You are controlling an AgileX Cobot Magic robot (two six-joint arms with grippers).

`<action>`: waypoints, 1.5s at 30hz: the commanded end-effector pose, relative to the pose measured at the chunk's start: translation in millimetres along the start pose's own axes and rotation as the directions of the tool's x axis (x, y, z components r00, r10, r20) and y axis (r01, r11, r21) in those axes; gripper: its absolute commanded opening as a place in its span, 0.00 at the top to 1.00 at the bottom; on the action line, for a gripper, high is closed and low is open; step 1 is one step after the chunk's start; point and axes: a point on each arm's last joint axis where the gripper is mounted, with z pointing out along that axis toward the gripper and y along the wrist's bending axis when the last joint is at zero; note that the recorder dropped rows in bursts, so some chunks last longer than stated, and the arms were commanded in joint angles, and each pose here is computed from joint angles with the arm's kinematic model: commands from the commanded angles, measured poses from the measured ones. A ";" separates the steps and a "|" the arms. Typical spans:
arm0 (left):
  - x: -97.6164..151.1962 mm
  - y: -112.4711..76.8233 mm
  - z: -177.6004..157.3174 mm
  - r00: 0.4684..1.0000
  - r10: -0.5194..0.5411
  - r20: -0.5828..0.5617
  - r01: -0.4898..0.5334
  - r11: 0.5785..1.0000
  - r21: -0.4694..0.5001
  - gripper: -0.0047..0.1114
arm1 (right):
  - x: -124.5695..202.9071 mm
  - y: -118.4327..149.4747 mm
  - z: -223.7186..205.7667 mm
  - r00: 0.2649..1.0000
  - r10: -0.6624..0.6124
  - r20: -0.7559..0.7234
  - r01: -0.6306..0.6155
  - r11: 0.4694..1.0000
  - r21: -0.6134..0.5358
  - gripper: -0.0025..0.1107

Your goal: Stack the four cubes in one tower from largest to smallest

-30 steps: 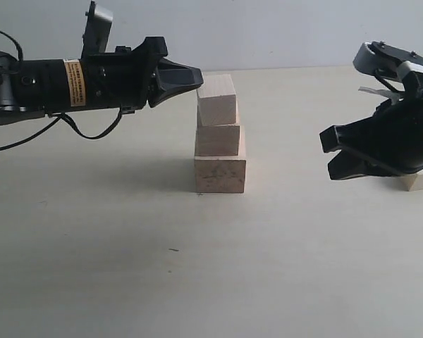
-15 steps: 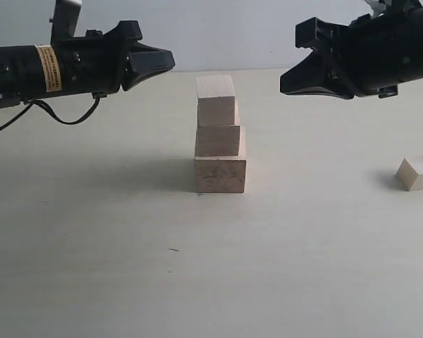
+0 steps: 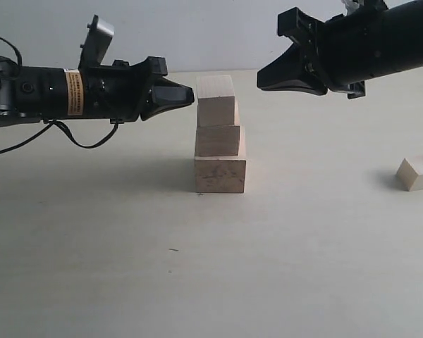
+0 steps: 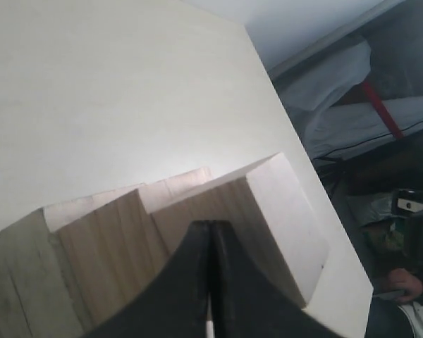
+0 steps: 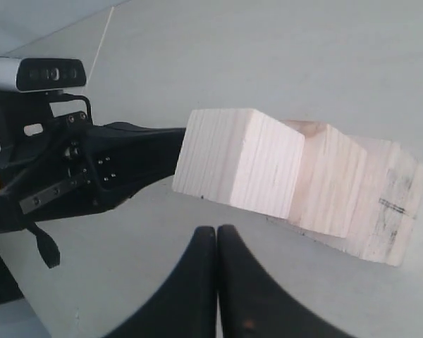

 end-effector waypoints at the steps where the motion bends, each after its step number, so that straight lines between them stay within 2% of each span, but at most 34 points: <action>1: 1.9 1.0 3.7 1.000 0.000 0.006 0.000 1.000 -0.009 0.96 | -1.3 3.1 -0.3 1.000 -0.016 -0.003 0.016 1.000 -0.020 0.98; 19: -3.0 1.8 3.7 0.998 0.005 0.062 -0.004 1.000 -0.017 0.96 | 0.9 5.0 -0.4 0.999 -0.018 -0.027 0.017 0.999 -0.041 0.98; 23: -7.2 2.9 3.3 0.994 0.011 0.107 -0.008 1.000 -0.029 0.96 | 10.8 12.8 1.7 0.988 -0.108 -0.113 0.096 0.990 -0.104 0.98; 27: -17.6 11.7 -4.5 0.983 -0.041 0.180 0.052 0.997 -0.054 0.96 | 23.3 30.7 16.5 0.967 -0.203 -0.153 0.183 0.974 -0.132 0.98; 32: -20.2 17.6 -9.7 0.984 -0.027 0.177 0.041 0.996 -0.075 0.96 | 31.1 46.0 31.8 0.958 -0.256 -0.132 0.243 0.964 -0.107 0.98; 37: -19.3 16.8 -9.0 0.985 -0.012 0.170 0.025 0.997 -0.075 0.96 | 37.6 50.1 46.7 0.953 -0.272 -0.135 0.263 0.961 -0.083 0.98; 42: -17.6 16.1 -8.2 0.988 0.009 0.153 0.002 0.997 -0.075 0.96 | 48.0 49.4 67.9 0.956 -0.235 -0.174 0.221 0.971 -0.095 0.98; 45: -16.9 16.1 -8.1 0.989 0.017 0.144 -0.006 0.997 -0.076 0.96 | 50.8 47.6 77.1 0.949 -0.256 -0.182 0.247 0.966 -0.073 0.98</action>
